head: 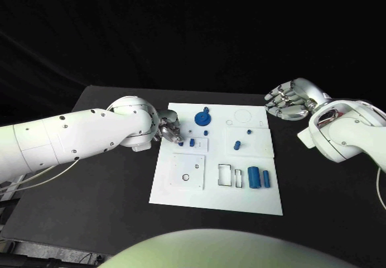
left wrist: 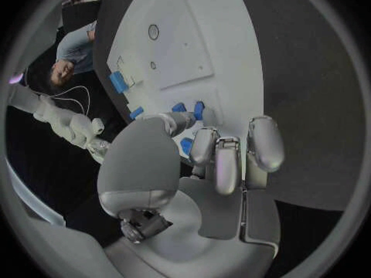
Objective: Assemble the parts on the task board
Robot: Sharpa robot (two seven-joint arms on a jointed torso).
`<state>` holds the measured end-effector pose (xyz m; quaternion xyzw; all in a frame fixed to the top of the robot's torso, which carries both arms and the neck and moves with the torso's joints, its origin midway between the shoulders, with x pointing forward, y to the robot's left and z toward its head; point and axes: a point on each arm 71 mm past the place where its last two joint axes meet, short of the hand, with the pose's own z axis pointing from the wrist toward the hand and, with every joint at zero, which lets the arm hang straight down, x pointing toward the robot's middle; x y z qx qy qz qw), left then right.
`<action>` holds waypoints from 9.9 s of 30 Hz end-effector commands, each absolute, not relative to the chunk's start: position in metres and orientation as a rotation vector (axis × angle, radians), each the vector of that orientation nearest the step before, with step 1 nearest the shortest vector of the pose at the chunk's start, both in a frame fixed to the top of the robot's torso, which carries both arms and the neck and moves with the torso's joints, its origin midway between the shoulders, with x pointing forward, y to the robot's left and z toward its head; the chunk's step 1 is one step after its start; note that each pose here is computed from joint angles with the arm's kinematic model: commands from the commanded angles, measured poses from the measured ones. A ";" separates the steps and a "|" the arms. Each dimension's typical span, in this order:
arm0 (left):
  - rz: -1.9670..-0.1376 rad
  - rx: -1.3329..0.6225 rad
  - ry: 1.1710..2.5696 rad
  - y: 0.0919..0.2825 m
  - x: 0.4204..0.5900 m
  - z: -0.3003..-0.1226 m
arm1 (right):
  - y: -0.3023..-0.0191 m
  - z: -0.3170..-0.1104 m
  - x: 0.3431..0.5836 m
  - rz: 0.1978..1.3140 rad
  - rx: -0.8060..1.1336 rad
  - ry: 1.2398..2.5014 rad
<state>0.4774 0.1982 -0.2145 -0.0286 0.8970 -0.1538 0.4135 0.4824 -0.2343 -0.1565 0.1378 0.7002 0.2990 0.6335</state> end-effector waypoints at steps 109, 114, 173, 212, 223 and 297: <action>-0.590 0.577 1.806 0.124 0.500 -0.208 | -0.232 -0.159 0.482 0.699 0.311 1.598; -0.584 0.582 1.814 0.121 0.501 -0.209 | -0.232 -0.159 0.482 0.700 0.311 1.598; -0.613 0.519 1.807 0.112 0.509 -0.209 | -0.230 -0.158 0.481 0.704 0.308 1.600; -0.598 0.376 1.880 0.170 0.503 -0.196 | -0.232 -0.158 0.481 0.700 0.310 1.597; -0.587 0.371 1.900 0.173 0.505 -0.198 | -0.233 -0.158 0.481 0.698 0.311 1.597; -0.557 0.334 1.963 0.173 0.510 -0.205 | -0.234 -0.158 0.480 0.696 0.312 1.601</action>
